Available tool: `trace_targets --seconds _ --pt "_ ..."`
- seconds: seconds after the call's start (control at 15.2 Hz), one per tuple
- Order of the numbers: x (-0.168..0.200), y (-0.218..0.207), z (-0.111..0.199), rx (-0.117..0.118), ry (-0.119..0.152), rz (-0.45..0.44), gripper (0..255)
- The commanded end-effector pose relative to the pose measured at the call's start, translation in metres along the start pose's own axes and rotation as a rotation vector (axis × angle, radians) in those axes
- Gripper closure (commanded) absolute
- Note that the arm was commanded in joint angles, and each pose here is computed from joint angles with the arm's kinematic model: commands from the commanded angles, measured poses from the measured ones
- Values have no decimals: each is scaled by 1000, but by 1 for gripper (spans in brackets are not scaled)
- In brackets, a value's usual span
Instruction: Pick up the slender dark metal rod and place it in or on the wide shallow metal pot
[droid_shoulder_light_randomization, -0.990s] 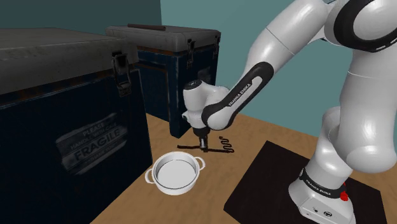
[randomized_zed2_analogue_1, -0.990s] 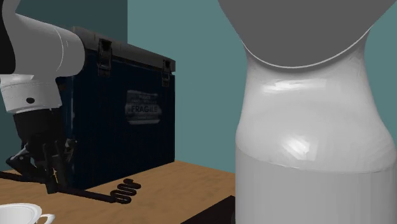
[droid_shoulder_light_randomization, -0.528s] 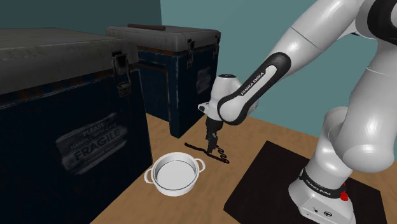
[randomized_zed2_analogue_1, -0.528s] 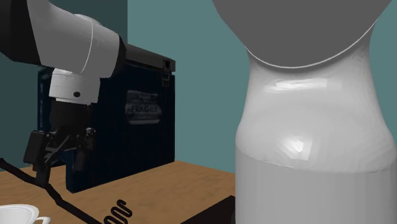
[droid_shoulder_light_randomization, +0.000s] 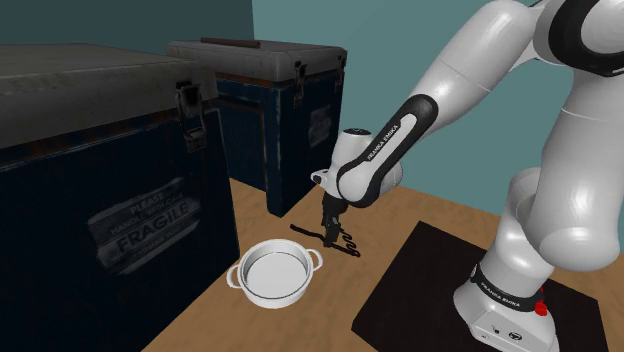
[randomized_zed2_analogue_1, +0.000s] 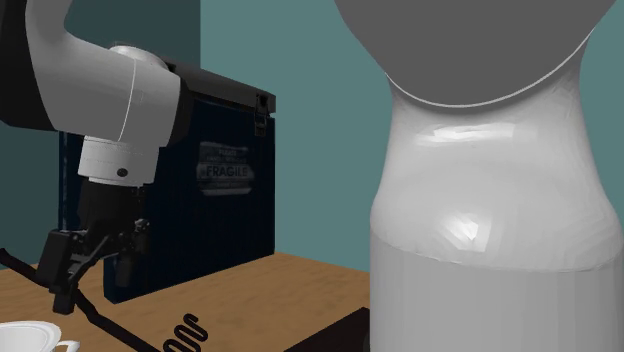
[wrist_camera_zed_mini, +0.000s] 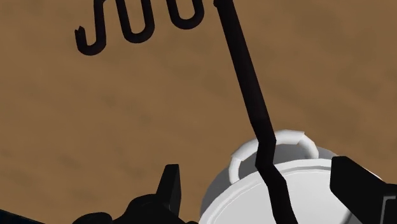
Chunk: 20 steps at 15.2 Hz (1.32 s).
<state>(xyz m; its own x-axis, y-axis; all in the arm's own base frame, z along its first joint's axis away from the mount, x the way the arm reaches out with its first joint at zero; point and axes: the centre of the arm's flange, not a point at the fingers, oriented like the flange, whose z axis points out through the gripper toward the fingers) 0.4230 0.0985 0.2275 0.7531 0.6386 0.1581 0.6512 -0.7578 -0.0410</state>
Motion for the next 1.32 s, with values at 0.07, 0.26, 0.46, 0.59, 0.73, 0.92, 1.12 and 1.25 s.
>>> trace_targets --seconds 0.07,0.26,0.46,0.59,0.73,0.92,1.12,1.25 --pt "0 0 1 0 0 0 0" --pt "0 0 1 0 0 0 0" --pt "0 0 1 0 0 0 255" --pt "0 0 1 0 0 0 255" --pt "0 0 1 0 0 0 255" --pt "0 0 1 0 0 0 255" --pt "2 -1 -15 0 0 0 255" --pt "4 -1 -25 0 0 0 255"
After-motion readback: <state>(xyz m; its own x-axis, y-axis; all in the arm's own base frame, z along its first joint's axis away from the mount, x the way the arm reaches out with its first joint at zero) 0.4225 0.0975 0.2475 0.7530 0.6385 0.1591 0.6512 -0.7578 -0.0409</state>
